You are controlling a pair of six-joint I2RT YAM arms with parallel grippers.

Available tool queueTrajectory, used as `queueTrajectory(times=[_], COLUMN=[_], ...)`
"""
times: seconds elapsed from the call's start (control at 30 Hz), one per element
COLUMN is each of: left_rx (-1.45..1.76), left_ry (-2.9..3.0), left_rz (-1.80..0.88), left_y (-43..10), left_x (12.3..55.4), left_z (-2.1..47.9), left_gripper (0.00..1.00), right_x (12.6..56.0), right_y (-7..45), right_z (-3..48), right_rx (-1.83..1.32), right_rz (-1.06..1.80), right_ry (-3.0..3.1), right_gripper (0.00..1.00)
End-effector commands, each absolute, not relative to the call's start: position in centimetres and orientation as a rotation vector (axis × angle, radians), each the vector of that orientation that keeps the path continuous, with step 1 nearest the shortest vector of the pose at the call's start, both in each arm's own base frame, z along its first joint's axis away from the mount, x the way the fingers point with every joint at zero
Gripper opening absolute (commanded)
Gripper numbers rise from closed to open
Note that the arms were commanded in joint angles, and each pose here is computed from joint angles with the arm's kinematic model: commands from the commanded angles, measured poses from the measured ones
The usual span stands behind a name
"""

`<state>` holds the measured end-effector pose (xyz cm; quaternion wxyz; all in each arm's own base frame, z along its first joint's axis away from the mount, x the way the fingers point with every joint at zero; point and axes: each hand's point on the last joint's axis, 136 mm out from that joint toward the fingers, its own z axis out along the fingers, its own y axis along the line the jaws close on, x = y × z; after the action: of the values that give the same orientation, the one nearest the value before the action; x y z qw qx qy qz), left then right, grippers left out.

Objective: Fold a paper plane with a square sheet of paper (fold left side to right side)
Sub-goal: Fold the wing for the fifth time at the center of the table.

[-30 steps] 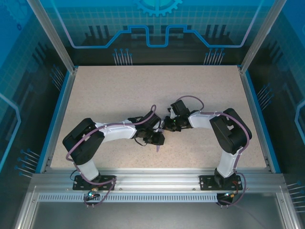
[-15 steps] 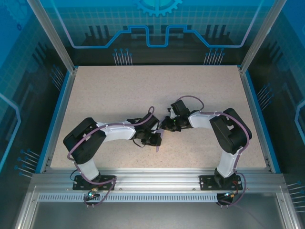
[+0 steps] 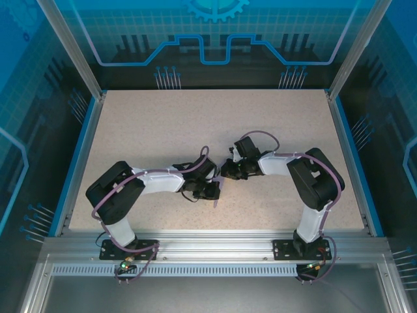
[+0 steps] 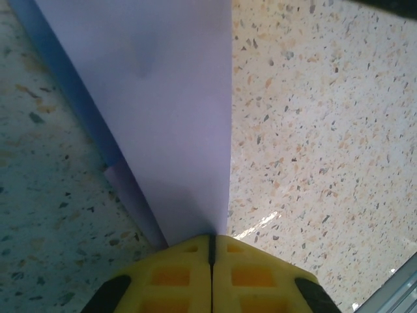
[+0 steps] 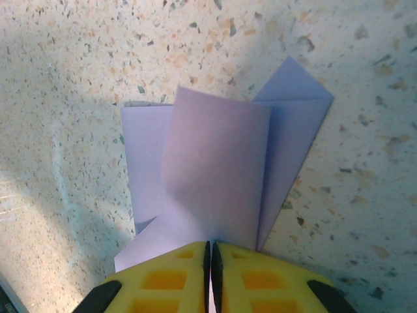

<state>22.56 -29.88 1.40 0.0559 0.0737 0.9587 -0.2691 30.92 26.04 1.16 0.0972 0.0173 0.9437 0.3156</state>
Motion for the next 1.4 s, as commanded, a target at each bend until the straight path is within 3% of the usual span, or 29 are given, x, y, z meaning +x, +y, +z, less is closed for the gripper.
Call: queueTrajectory(times=[0.0, 0.2, 0.53, 1.03, 1.37], left_rx=[0.142, 0.130, 0.123, 0.129, 0.133], left_ry=[3.040, 3.045, 3.048, 3.050, 3.052], left_rz=[-0.718, -0.704, -0.700, -0.703, -0.706], left_y=[-27.5, -27.3, -27.2, -27.3, -27.4], left_x=[20.3, 20.2, 20.2, 20.1, 20.1], left_z=[-1.2, -1.4, -1.5, -1.5, -1.5], left_gripper=[0.04, 0.00, 0.00, 0.00, 0.00], right_x=[30.2, 29.6, 25.0, 26.3, 26.1], right_y=[24.9, 25.3, 25.5, 28.3, 27.7], right_z=[0.7, 4.0, 4.1, 3.6, 0.8], right_rx=[0.039, -0.028, -0.059, -0.097, -0.088], right_rz=[0.938, 1.035, 1.152, 1.207, 1.080], right_ry=[2.789, 2.656, 2.602, 2.602, 2.732], right_gripper=[0.13, 0.12, 0.12, 0.11, 0.11])
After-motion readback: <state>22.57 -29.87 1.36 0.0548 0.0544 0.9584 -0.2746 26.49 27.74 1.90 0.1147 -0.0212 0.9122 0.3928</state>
